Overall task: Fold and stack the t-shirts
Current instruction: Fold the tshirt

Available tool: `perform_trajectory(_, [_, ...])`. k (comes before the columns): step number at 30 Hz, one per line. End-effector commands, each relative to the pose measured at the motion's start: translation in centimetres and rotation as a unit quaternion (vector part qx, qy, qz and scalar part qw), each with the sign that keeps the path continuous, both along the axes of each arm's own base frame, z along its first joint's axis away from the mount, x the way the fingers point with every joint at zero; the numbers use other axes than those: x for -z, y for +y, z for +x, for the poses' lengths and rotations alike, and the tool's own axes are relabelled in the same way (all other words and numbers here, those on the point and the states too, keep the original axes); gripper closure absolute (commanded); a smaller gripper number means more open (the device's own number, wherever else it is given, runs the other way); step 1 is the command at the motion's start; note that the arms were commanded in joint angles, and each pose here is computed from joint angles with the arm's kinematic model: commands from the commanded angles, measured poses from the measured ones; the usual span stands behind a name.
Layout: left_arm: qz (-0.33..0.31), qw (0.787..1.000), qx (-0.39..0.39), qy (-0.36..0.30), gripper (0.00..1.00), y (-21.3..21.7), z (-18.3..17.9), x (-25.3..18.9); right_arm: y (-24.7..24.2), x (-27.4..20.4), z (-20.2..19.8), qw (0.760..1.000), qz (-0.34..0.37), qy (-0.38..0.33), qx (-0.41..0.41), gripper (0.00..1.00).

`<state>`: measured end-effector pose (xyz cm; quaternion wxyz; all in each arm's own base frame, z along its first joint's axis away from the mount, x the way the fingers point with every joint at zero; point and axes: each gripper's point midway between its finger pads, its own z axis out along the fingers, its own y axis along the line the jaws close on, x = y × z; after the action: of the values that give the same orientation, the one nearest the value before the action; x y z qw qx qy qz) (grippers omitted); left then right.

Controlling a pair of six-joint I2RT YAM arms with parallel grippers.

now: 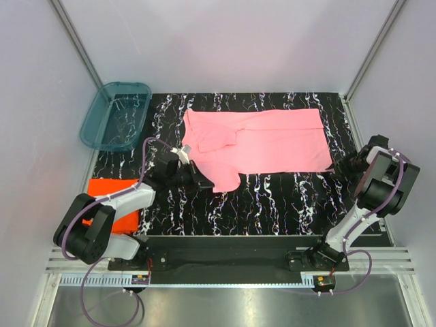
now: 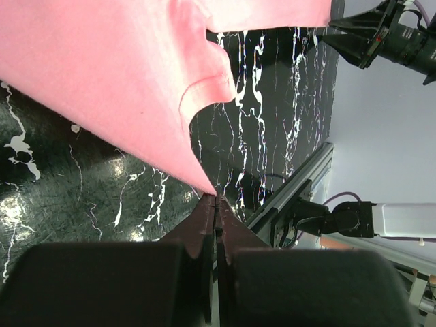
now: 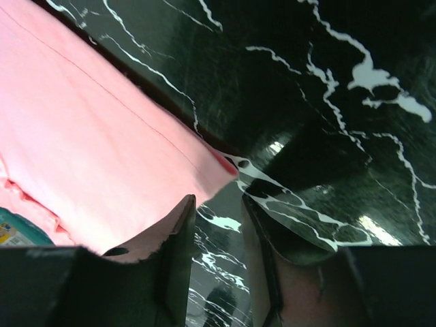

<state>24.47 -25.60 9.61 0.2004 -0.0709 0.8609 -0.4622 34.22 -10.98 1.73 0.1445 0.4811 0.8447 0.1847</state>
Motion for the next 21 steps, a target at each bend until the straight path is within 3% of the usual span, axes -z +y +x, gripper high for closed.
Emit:
perform_trajectory(1, [-0.016,0.999,0.018,-0.021,1.00,-0.2,-0.4,-1.2,-1.4,-0.1,1.9,0.999,-0.012,-0.028,0.012,0.60])
perform_trajectory(7, [-0.020,0.999,0.019,-0.020,1.00,-0.3,-0.3,-1.3,-1.5,0.6,2.0,0.999,-0.007,-0.023,0.024,0.64])
perform_trajectory(14, [-0.019,1.000,0.014,-0.016,1.00,0.0,-0.7,-1.4,-1.4,1.0,1.1,0.999,-0.013,-0.009,0.034,0.76])
perform_trajectory(17, [-0.019,1.000,0.013,-0.015,1.00,0.1,-1.0,-1.5,-1.3,0.9,0.8,0.999,-0.017,-0.007,0.031,0.87])
perform_trajectory(18, [-0.019,1.000,0.011,-0.019,1.00,0.2,-1.0,-1.8,-1.3,1.0,0.6,0.999,-0.018,-0.005,0.026,1.00])
perform_trajectory(21, [-0.013,1.000,0.008,-0.014,1.00,0.6,-1.5,-1.9,-1.3,0.9,0.1,0.999,-0.021,0.011,0.024,1.00])
